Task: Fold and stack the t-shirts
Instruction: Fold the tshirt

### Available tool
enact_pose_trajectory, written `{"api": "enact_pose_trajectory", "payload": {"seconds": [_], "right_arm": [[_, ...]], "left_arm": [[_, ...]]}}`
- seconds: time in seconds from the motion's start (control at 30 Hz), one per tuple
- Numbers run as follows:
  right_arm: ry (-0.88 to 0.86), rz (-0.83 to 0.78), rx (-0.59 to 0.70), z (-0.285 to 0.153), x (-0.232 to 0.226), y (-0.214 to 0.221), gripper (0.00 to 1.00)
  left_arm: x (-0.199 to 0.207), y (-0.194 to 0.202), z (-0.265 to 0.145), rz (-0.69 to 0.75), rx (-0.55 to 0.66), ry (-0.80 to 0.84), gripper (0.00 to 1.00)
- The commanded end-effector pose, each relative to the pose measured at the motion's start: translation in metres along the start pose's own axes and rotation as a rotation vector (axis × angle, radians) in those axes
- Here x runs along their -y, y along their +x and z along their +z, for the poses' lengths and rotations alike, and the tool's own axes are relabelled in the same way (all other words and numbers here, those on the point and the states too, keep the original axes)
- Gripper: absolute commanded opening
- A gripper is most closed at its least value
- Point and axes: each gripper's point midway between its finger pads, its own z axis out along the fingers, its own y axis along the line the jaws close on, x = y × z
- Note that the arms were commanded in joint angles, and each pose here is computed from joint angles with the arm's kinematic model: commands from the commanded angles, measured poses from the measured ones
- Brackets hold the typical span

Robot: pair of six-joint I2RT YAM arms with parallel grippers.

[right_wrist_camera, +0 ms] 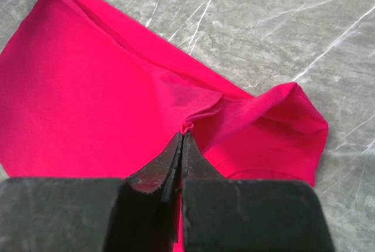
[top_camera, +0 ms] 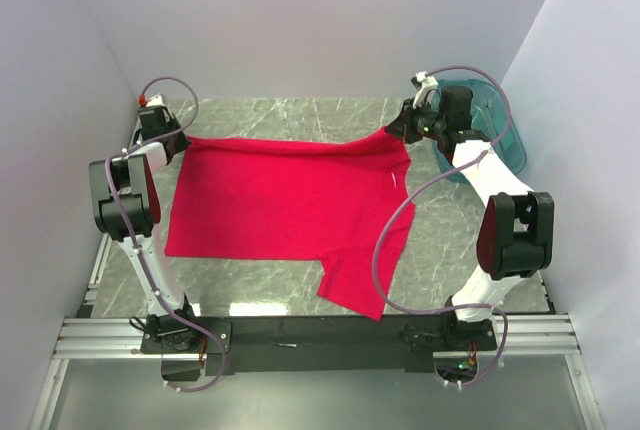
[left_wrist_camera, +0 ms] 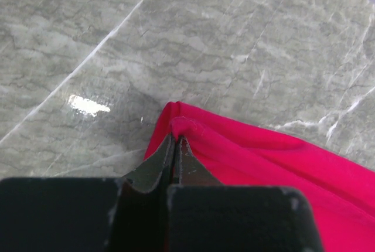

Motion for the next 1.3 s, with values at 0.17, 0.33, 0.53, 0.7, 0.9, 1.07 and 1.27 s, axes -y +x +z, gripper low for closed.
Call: {"api": "enact_pose_trajectory", "payload": {"seconds": [0.17, 0.33, 0.53, 0.7, 0.9, 1.07, 1.27], "right_arm": [[0.01, -0.045, 0.037, -0.012, -0.005, -0.014, 0.0], [0.008, -0.041, 0.029, -0.011, -0.003, -0.011, 0.0], [-0.004, -0.029, 0.006, -0.008, -0.004, -0.001, 0.0], [-0.012, -0.033, -0.005, -0.01, -0.006, 0.004, 0.0], [-0.012, -0.041, -0.034, -0.013, -0.006, 0.014, 0.0], [-0.018, -0.045, -0.056, -0.016, -0.008, 0.024, 0.0], [-0.021, -0.052, -0.062, -0.022, -0.013, 0.028, 0.0]], "left_arm": [[-0.005, -0.028, -0.031, -0.01, 0.099, -0.019, 0.38], [-0.015, -0.055, -0.064, -0.034, 0.216, -0.063, 0.64], [-0.028, -0.077, -0.101, -0.079, 0.316, -0.117, 0.67], [-0.032, -0.072, -0.125, -0.131, 0.337, -0.11, 0.68], [-0.027, -0.054, -0.147, -0.2, 0.342, -0.071, 0.68], [-0.023, -0.046, -0.166, -0.228, 0.354, -0.053, 0.68], [-0.014, -0.05, -0.185, -0.21, 0.365, -0.014, 0.68]]}}
